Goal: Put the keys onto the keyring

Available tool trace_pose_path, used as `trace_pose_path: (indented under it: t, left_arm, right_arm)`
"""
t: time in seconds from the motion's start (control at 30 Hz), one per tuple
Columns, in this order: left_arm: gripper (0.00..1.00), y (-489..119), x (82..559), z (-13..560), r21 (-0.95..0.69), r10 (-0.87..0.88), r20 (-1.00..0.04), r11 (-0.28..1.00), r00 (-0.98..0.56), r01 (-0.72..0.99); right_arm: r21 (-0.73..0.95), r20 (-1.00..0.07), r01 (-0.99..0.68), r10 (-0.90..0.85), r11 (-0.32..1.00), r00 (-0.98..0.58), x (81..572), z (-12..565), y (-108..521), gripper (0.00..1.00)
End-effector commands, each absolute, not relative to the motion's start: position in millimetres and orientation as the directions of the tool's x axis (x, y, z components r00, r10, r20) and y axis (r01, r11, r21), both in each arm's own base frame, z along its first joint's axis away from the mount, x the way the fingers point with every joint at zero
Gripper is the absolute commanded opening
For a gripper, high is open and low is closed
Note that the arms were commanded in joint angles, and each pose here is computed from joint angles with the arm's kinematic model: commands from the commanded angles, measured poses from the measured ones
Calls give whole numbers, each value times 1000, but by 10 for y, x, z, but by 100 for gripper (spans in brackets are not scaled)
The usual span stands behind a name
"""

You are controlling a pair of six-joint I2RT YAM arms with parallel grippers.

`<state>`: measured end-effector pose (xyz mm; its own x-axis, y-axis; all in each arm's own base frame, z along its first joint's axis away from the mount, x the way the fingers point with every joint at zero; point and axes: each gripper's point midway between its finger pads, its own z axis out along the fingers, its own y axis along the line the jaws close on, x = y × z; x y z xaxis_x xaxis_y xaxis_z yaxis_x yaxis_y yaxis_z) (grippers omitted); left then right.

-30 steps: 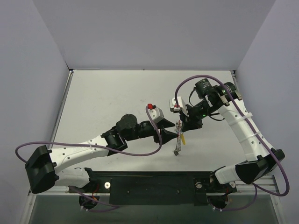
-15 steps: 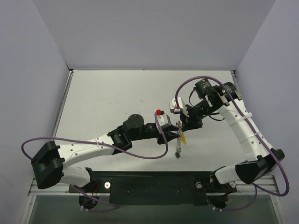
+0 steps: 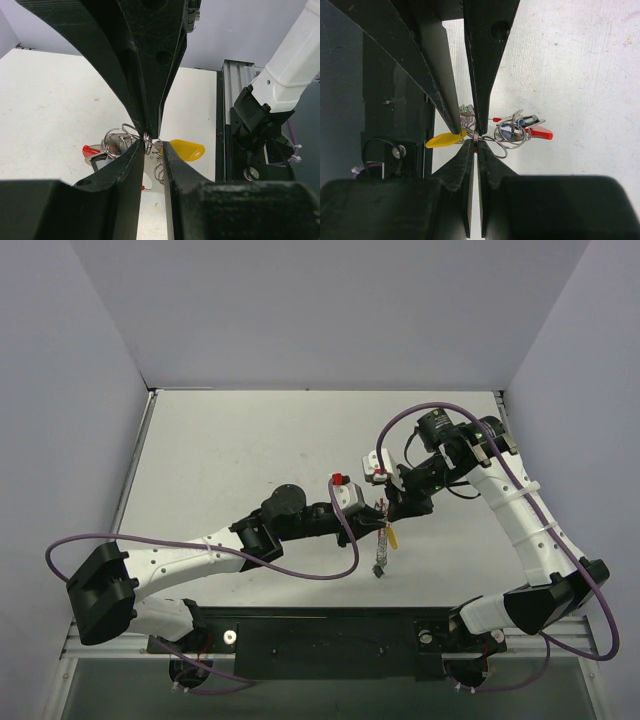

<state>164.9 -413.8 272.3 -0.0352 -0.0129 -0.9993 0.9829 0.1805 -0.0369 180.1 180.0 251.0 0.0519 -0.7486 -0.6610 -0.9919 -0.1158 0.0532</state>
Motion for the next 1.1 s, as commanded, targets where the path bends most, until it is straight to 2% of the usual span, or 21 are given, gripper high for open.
trace_pose_path:
  t: [0.0, 0.07, 0.2, 0.4, 0.63, 0.73, 1.03, 1.07]
  left_arm:
    - [29, -4172, 1665, 3069, 10, -98, -995, 179, 28, 984]
    - [21, -4170, 1675, 3080, 10, -99, -995, 182, 29, 983]
    - [20, -4177, 1684, 3086, 6, -99, -995, 185, 25, 983]
    - [24, -4175, 1679, 3097, -13, -108, -994, 186, 7, 983]
    - [37, -4134, 1671, 3196, -20, -141, -990, 192, 7, 981]
    - [37, -4135, 1669, 3215, -20, -144, -990, 189, 7, 982]
    - [23, -4171, 1647, 3160, -19, -122, -993, 157, 0, 987]
    - [17, -4176, 1632, 3149, -19, -119, -993, 148, -1, 989]
  right_arm:
    - [255, -625, -958, -778, -130, -61, 1274, 2569, 1632, 0]
    - [256, -626, -958, -777, -130, -62, 1278, 2568, 1637, 0]
    - [259, -629, -957, -775, -134, -61, 1270, 2565, 1640, 0]
    - [262, -628, -955, -776, -137, -61, 1260, 2564, 1641, 0]
    - [265, -631, -953, -774, -143, -59, 1246, 2561, 1651, 0]
    - [264, -630, -953, -775, -145, -56, 1255, 2573, 1656, 0]
    - [270, -626, -951, -778, -149, -56, 1249, 2564, 1656, 0]
    - [272, -626, -950, -778, -150, -56, 1247, 2563, 1658, 0]
